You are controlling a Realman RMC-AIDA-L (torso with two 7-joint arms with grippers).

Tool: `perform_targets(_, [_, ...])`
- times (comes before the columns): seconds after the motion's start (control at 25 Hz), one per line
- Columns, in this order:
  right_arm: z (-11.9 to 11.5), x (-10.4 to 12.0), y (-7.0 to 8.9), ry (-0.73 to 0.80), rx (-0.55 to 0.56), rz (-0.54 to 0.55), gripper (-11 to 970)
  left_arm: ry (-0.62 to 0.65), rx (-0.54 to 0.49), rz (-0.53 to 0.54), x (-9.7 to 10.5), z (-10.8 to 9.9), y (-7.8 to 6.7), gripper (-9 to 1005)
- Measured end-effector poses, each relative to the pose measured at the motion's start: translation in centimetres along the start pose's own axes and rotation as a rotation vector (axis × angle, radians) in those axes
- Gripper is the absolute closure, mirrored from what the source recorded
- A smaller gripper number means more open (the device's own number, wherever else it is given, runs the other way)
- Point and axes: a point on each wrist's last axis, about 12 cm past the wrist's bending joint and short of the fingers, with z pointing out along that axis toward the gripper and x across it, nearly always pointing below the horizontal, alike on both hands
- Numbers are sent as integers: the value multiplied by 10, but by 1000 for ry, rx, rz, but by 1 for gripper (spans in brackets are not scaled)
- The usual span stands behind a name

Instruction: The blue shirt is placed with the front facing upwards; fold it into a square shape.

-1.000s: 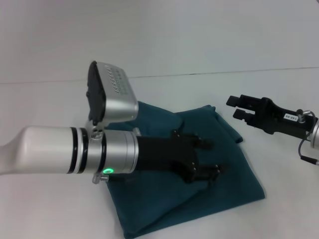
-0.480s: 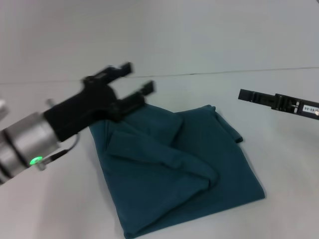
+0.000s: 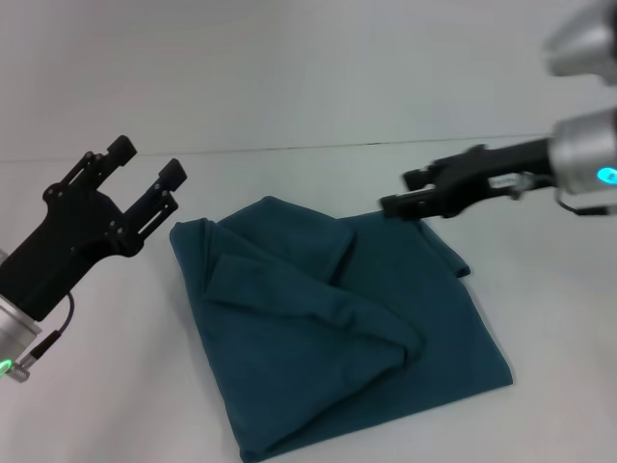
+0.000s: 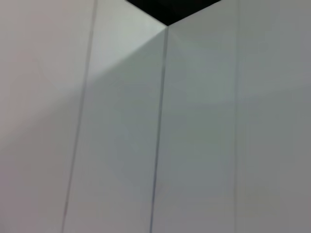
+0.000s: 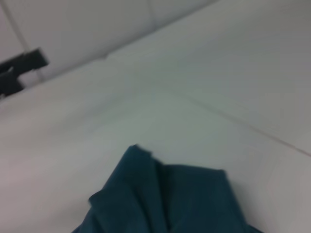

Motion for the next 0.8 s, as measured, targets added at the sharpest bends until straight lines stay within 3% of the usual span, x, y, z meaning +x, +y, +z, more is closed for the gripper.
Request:
perform_targets(0.2, [39,-38,28,165,-34,-139,330,3,-41,-6,2,-6,4,270])
perform_targets(0.36, [69,-54,49,236,-57,-188,327,3,-57,-6,2,-7,6,270])
perform_targets(0.6, [93,-58,62,297,-27,-215,322,86,-126,-6,11,-5,14,270])
perform_targets(0.8, [104,-48,63,315,-4,-199,236,170,-213,-13,22,-10,22,270])
